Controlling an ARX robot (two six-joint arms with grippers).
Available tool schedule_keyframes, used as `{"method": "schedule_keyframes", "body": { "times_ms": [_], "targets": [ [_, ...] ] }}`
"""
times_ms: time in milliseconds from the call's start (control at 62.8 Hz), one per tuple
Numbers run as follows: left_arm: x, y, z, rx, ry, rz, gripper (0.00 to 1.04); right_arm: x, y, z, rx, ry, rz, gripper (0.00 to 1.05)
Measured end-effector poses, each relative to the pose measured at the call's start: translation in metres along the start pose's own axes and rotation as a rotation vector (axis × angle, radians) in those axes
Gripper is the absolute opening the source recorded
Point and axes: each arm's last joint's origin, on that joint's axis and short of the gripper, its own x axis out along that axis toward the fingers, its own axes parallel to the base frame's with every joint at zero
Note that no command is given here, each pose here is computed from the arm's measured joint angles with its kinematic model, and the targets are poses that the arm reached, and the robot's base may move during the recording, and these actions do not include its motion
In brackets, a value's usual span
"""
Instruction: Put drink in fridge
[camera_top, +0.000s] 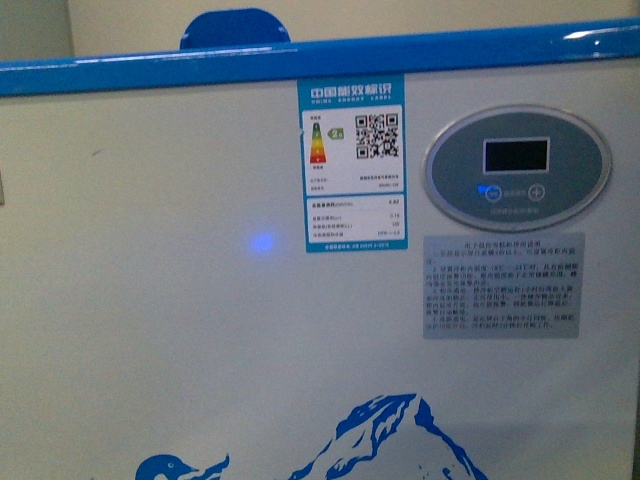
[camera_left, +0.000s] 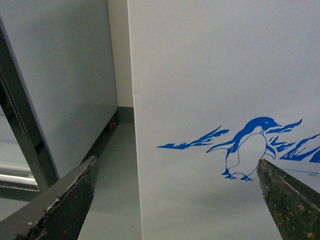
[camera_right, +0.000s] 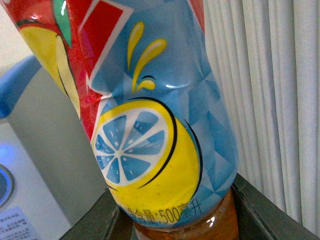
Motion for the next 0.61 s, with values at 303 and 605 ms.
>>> {"method": "schedule_keyframes", "body": {
  "times_ms": [303, 605],
  "targets": [
    [0.0000, 0.0000, 0.0000, 0.000, 0.000, 0.001, 0.97, -0.0002, 0.0000, 0.0002, 0.001, -0.001, 0.001, 0.42],
    [0.0000, 0.0000, 0.0000, 0.000, 0.000, 0.001, 0.97, -0.0003, 0.0000, 0.0003, 0.001, -0.002, 0.001, 0.42]
  ]
}}
